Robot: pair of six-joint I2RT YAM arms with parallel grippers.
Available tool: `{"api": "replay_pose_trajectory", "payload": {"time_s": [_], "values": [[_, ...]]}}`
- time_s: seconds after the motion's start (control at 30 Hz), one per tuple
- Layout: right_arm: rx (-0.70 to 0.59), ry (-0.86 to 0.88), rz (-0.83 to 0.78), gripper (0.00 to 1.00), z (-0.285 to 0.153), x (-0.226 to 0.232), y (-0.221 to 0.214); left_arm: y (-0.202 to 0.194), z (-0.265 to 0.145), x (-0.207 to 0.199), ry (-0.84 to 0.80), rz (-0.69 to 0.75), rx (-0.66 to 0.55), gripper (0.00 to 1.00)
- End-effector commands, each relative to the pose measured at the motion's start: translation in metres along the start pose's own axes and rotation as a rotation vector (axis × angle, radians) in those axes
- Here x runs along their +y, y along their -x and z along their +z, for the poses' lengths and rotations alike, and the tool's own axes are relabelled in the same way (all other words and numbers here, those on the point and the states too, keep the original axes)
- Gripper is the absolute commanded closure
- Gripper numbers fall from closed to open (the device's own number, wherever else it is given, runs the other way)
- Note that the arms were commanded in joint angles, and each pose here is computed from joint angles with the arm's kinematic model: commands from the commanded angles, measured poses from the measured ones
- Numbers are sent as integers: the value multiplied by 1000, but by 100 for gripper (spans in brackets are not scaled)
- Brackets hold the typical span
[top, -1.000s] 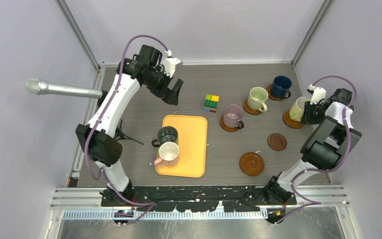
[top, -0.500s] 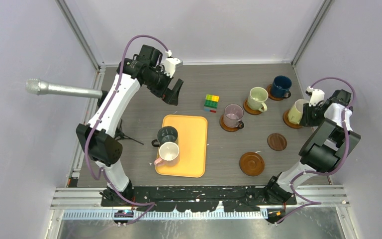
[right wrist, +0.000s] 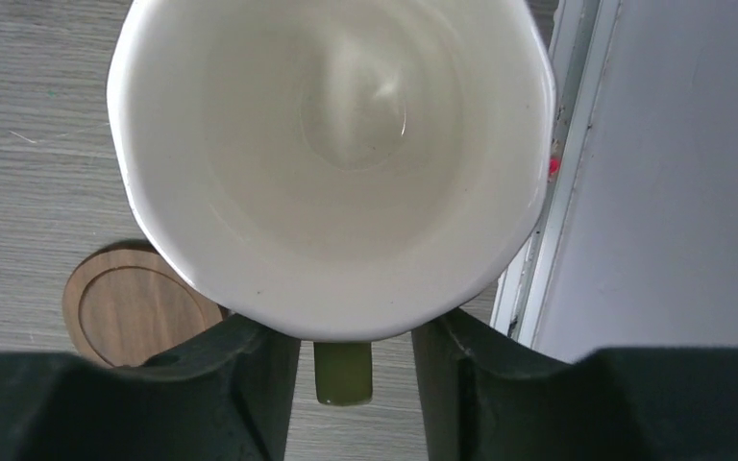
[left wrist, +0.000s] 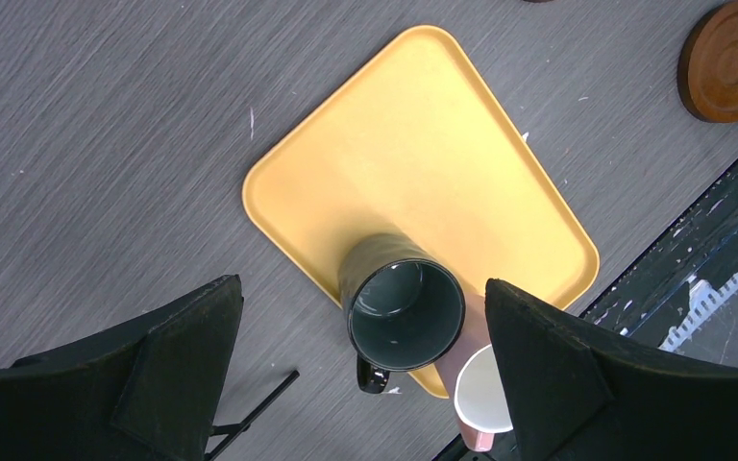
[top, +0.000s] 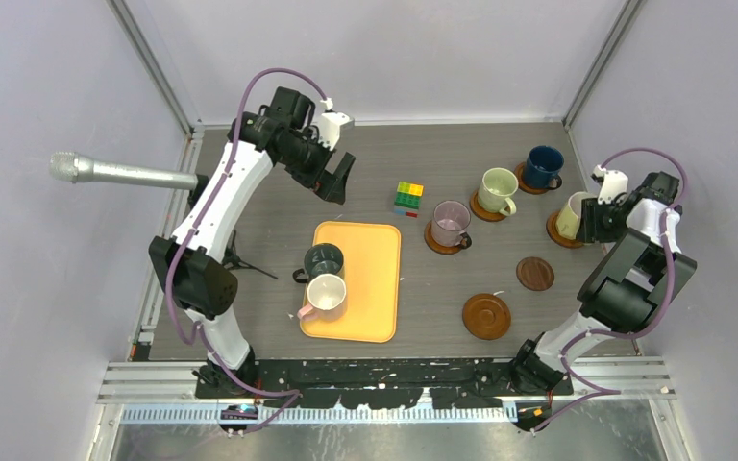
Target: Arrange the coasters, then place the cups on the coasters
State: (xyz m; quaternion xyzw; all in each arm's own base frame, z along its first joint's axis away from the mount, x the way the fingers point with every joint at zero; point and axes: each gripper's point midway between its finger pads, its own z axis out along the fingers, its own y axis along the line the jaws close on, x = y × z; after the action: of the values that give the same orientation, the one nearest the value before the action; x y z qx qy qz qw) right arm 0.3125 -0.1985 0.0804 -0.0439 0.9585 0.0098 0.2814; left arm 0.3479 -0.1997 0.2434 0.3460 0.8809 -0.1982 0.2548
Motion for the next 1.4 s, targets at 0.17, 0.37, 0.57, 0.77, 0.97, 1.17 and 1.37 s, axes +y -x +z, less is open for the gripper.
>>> {"api": "replay_pose_trajectory", "payload": {"time_s": [0.17,0.37,0.57,0.77,0.97,1.17,1.37], "values": [[-75,-57,-51,31,-31,-5,25,11,-3,-1,-12,9,-45,0],[-109,-36,-32,22,-72,19,34,12,-5,-3,-16,22,-57,0],[-183,-23,-39,21,-116,52,62,-3,-5,-8,-31,39,-49,0],[-239,73,-167,22,-128,128,104,-35,-20,-22,-57,138,-28,0],[-243,179,-271,21,-124,198,120,-97,-48,-48,-116,343,20,0],[-216,251,-275,22,-117,229,123,-153,-49,-66,-146,519,168,4],[-169,391,-328,22,-120,277,107,-188,-51,-78,-203,700,194,10]]}}
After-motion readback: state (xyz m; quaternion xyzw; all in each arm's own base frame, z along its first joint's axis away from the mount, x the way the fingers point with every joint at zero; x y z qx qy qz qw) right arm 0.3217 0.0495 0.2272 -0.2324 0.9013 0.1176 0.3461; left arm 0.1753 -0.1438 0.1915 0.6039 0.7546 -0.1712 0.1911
